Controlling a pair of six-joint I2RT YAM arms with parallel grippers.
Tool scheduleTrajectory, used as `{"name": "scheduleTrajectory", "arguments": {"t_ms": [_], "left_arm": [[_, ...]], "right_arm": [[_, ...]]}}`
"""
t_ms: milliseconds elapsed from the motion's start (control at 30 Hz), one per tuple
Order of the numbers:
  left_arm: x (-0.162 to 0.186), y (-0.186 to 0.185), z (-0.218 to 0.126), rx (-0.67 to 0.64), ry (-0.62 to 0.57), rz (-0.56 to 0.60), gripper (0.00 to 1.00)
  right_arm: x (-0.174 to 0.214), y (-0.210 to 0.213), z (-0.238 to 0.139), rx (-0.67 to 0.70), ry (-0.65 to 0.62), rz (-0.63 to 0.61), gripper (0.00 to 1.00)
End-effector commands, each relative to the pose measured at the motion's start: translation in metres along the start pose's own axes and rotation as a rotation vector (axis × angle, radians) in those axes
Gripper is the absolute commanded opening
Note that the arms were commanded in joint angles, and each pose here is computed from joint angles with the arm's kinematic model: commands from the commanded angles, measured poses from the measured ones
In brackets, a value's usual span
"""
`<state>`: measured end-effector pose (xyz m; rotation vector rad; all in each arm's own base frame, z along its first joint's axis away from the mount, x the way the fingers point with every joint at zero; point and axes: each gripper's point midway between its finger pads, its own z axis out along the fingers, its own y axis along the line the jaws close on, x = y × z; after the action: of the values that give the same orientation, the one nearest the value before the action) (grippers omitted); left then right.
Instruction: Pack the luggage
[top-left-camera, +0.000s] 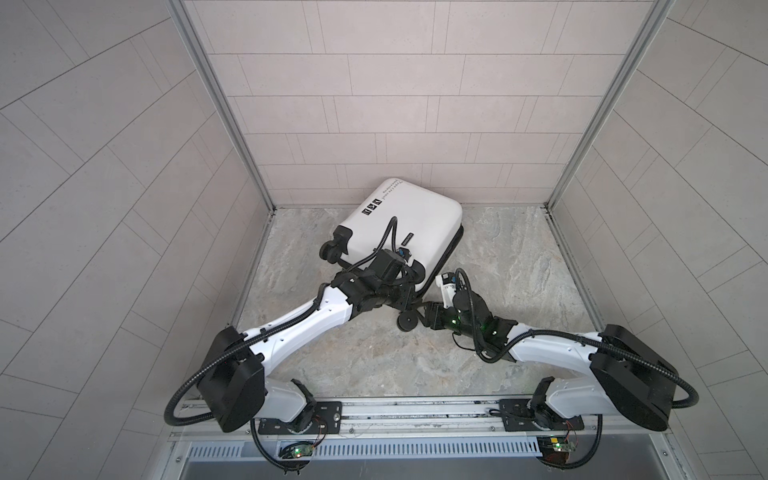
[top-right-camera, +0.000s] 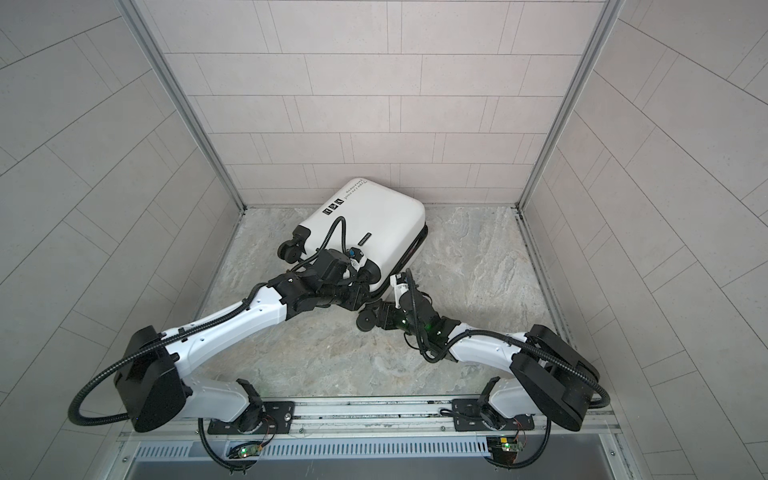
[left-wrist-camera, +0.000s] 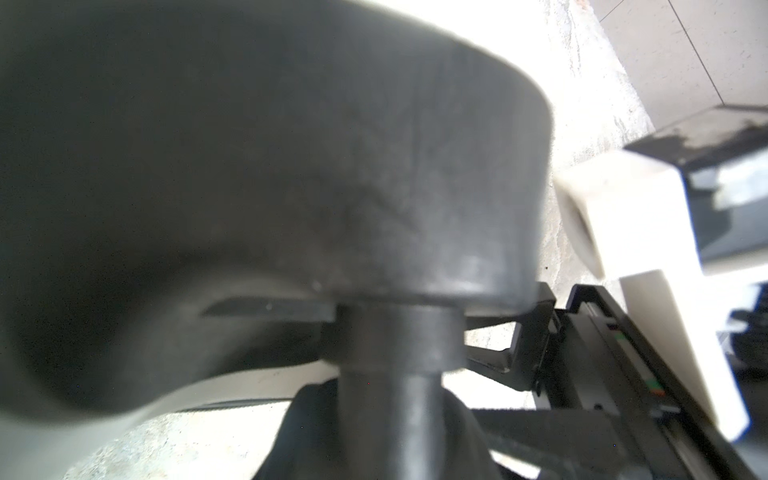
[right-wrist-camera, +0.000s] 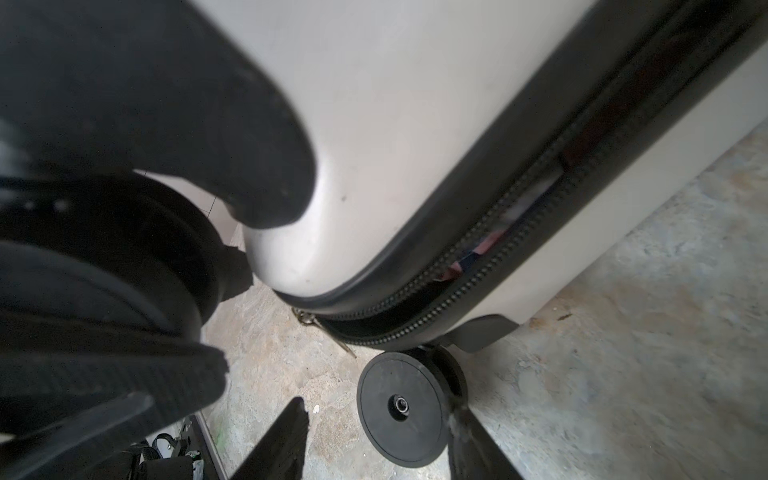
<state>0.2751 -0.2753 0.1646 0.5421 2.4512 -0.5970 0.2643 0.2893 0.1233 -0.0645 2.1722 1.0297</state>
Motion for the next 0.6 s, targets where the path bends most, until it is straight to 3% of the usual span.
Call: {"name": "scheduleTrajectory", "arguments": {"t_ms": [0, 167, 367, 567], "left_arm": [[-0.082, -0.036, -0.029, 0.113, -0.275, 0.058, 0.0], [-0.095, -0.048, -0.024, 0.163, -0.286, 0.059, 0.0], [-0.103, -0.065, -0.017, 0.205, -0.276, 0.089, 0.0], [-0.108, -0.074, -0.016, 0.231, -0.283, 0.097, 0.0]], "right_arm": [[-0.012, 0.005, -0.003, -0.001, -0.095, -0.098, 0.58], [-0.02, 0.012, -0.019, -0.055, -0.201, -0.158, 0.6], [-0.017, 0.017, -0.027, -0.002, -0.193, -0.341, 0.6], [-0.024, 0.009, -0.023, 0.029, -0.233, -0.367, 0.44]]}}
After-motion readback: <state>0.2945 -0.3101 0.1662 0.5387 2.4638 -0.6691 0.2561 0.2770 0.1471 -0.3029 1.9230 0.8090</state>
